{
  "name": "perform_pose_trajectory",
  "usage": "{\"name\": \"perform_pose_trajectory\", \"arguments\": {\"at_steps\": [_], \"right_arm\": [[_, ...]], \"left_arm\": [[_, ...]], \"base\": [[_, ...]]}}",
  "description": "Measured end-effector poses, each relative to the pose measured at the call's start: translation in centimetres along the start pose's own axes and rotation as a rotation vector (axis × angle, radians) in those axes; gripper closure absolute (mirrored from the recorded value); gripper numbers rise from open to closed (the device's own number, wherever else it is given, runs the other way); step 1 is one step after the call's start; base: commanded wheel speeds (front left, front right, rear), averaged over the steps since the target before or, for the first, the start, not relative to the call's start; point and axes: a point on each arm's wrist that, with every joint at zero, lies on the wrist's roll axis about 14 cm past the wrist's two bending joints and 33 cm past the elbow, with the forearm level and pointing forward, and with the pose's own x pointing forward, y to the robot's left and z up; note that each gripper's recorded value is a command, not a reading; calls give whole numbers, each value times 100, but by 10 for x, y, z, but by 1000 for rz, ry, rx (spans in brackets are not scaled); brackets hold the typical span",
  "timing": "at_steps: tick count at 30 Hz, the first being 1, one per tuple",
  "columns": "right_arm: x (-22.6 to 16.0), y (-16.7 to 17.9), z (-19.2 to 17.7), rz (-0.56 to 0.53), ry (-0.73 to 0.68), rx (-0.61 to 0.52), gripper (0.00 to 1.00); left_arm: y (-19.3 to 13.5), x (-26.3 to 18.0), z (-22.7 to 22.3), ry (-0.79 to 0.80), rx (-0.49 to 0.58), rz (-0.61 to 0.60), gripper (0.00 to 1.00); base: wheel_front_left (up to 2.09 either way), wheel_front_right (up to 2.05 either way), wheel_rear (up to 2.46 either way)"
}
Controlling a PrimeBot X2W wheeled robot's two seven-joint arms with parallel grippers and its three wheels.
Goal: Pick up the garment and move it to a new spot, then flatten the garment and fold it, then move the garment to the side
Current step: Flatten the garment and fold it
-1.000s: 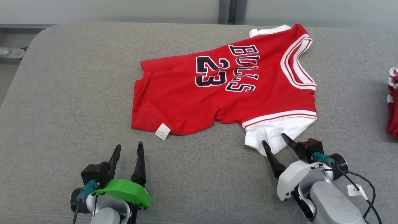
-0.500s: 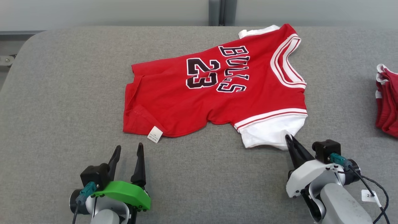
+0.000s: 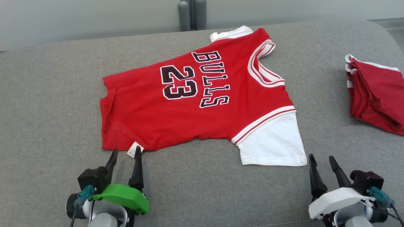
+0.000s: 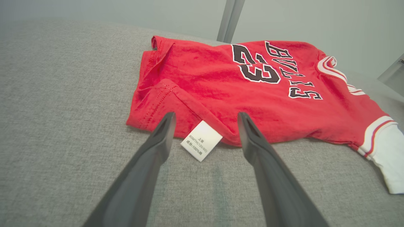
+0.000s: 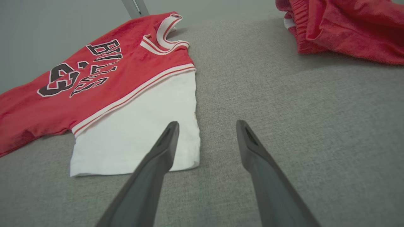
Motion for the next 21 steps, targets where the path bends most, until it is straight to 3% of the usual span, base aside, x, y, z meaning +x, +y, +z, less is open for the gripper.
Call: {"name": "perform_pose_trajectory", "arguments": {"at_steps": [6,21], "right_arm": [[-18,-29,8,-87,-29,-19,0],[-1,-19,24,-50,-69,-78,0]], "left_arm": [[-3,6,-2,8,17,8,0],[33,21,3,3,57,134,0]], "base": [[0,0,0],[0,0,0]]}}
